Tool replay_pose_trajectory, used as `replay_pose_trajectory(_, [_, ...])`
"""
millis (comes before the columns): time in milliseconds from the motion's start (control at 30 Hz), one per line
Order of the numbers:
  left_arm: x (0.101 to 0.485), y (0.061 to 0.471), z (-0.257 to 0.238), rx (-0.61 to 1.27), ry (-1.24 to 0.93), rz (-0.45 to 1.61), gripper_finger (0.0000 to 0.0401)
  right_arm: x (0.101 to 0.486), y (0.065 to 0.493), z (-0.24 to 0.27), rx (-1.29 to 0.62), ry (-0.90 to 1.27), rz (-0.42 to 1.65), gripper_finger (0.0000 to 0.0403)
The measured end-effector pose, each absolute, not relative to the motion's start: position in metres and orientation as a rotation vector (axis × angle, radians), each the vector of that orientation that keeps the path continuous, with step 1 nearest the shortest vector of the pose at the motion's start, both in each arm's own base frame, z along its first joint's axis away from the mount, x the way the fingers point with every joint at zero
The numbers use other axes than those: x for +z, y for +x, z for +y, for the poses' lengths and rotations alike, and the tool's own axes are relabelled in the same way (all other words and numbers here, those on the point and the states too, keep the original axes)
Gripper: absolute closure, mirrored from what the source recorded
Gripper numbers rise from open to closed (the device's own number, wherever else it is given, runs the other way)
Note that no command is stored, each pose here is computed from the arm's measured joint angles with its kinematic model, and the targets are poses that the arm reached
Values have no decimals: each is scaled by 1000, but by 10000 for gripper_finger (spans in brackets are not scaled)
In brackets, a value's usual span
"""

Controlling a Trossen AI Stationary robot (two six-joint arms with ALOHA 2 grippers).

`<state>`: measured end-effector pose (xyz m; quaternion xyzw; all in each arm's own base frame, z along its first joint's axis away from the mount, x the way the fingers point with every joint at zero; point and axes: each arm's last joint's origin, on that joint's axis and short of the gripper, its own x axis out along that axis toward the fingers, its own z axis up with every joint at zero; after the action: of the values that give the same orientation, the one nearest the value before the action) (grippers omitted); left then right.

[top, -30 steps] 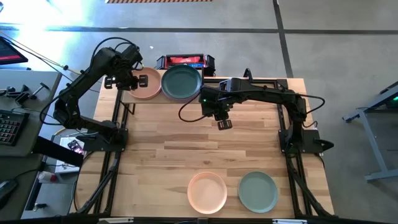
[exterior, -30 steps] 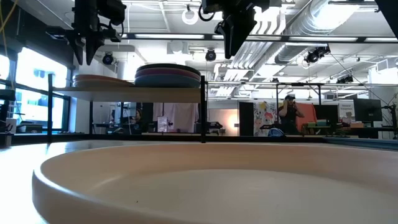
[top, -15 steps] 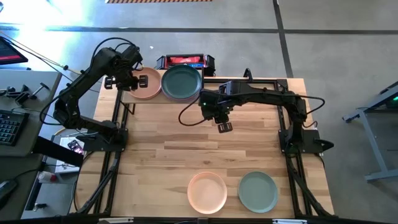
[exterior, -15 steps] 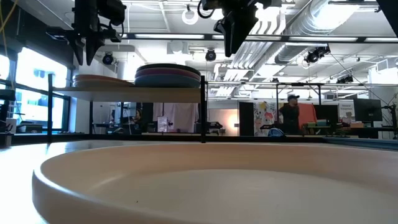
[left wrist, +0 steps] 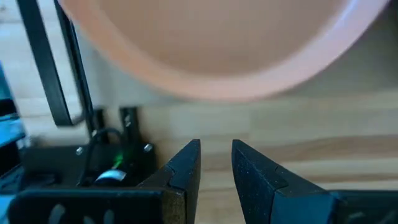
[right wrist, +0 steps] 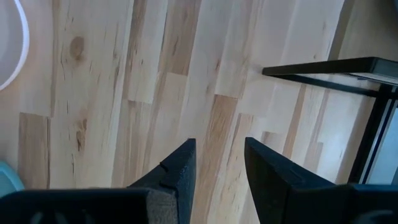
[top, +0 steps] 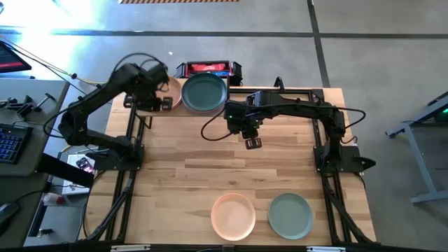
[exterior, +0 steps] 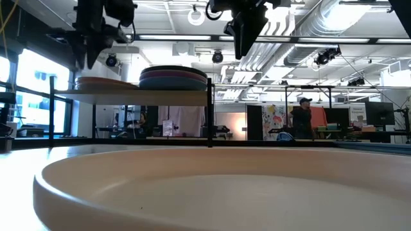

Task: Place and stack plates onto a shelf
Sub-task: Stack the brown plate on top of the white plate on the shelf

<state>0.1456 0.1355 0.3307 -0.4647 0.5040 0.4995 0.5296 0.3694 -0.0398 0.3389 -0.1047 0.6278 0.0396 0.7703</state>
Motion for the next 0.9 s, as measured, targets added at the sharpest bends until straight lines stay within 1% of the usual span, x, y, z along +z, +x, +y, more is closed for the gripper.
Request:
replay_pose_trajectory(100, [311, 145, 124, 1194, -1105, 1291, 323, 339, 369, -40, 86, -227, 1365, 290])
replay_pose_trajectory(233, [305, 139, 116, 1229, -1106, 1294, 323, 339, 369, -40, 87, -228, 1362, 290])
replay_pose_trajectory(467, [308, 128, 126, 1371, -1104, 1191, 323, 339, 371, -40, 86, -233, 1346, 290])
replay_pose_trajectory(700, [309, 127, 139, 1366, -1121, 1094, 323, 339, 371, -40, 88, -236, 1345, 290])
replay_pose_trajectory(900, [308, 125, 142, 1352, -1137, 1088, 323, 339, 371, -40, 88, -236, 1345, 290])
